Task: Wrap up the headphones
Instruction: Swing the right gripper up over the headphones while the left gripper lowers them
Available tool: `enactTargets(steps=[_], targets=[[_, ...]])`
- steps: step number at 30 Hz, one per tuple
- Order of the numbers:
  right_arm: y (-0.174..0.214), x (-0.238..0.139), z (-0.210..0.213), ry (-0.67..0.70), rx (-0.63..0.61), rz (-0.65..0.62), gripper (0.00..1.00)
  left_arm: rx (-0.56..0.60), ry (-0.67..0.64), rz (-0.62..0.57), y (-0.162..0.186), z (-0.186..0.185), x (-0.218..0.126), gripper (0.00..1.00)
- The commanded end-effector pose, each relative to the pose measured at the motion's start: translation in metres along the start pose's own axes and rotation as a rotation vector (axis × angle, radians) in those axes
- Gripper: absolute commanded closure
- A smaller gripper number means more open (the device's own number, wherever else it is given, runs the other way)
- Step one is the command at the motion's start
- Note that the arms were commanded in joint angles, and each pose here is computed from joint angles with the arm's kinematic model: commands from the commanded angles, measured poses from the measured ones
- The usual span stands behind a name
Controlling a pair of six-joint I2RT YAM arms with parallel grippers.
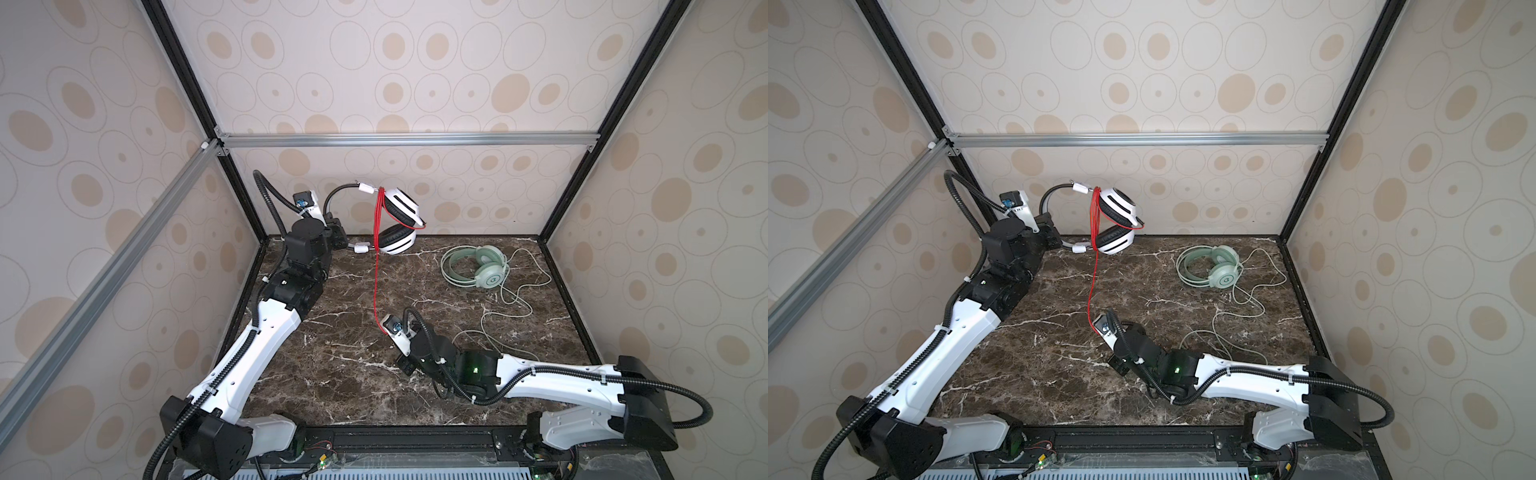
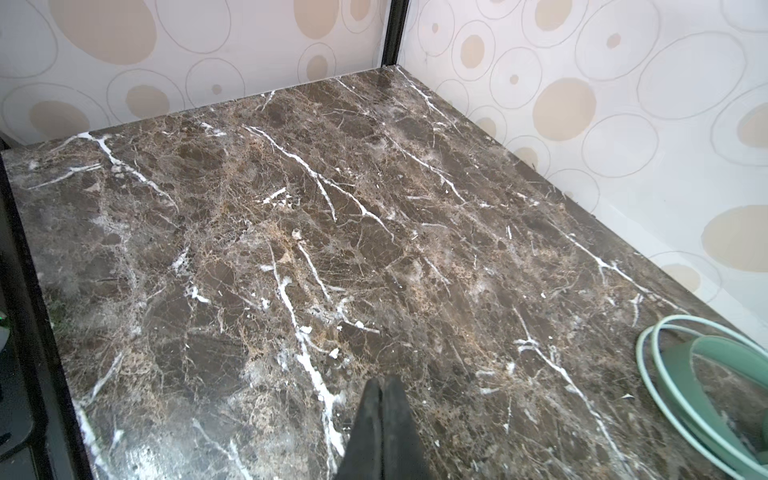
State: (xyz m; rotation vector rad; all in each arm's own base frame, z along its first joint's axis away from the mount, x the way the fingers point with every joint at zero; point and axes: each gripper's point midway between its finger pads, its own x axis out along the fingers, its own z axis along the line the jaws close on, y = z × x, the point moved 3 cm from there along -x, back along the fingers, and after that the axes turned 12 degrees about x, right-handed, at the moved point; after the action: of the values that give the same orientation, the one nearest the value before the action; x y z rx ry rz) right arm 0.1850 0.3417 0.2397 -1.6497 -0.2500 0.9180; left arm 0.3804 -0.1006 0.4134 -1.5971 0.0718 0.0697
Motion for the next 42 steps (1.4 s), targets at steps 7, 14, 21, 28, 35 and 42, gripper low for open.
enactTargets(steps=[7, 14, 21, 28, 35, 42], targets=[[-0.069, -0.042, -0.027, 0.160, -0.254, -0.014, 1.00, 0.235, -0.046, -0.005, 0.012, 0.009, -0.030, 1.00], [-0.119, -0.057, -0.053, 0.243, -0.359, -0.042, 1.00, 0.318, 0.032, 0.053, 0.033, 0.002, -0.035, 1.00], [-0.149, -0.060, -0.098, 0.294, -0.340, -0.012, 1.00, 0.374, 0.225, 0.092, 0.055, -0.020, -0.045, 1.00], [-0.139, -0.047, -0.121, 0.335, -0.360, 0.089, 1.00, 0.359, 0.513, 0.114, 0.079, -0.050, -0.073, 1.00], [-0.126, -0.045, -0.152, 0.326, -0.243, 0.117, 1.00, 0.384, 0.651, 0.152, 0.089, -0.060, -0.093, 1.00], [-0.113, -0.037, -0.170, 0.287, -0.128, 0.119, 1.00, 0.366, 0.695, 0.123, 0.078, -0.062, -0.105, 1.00]])
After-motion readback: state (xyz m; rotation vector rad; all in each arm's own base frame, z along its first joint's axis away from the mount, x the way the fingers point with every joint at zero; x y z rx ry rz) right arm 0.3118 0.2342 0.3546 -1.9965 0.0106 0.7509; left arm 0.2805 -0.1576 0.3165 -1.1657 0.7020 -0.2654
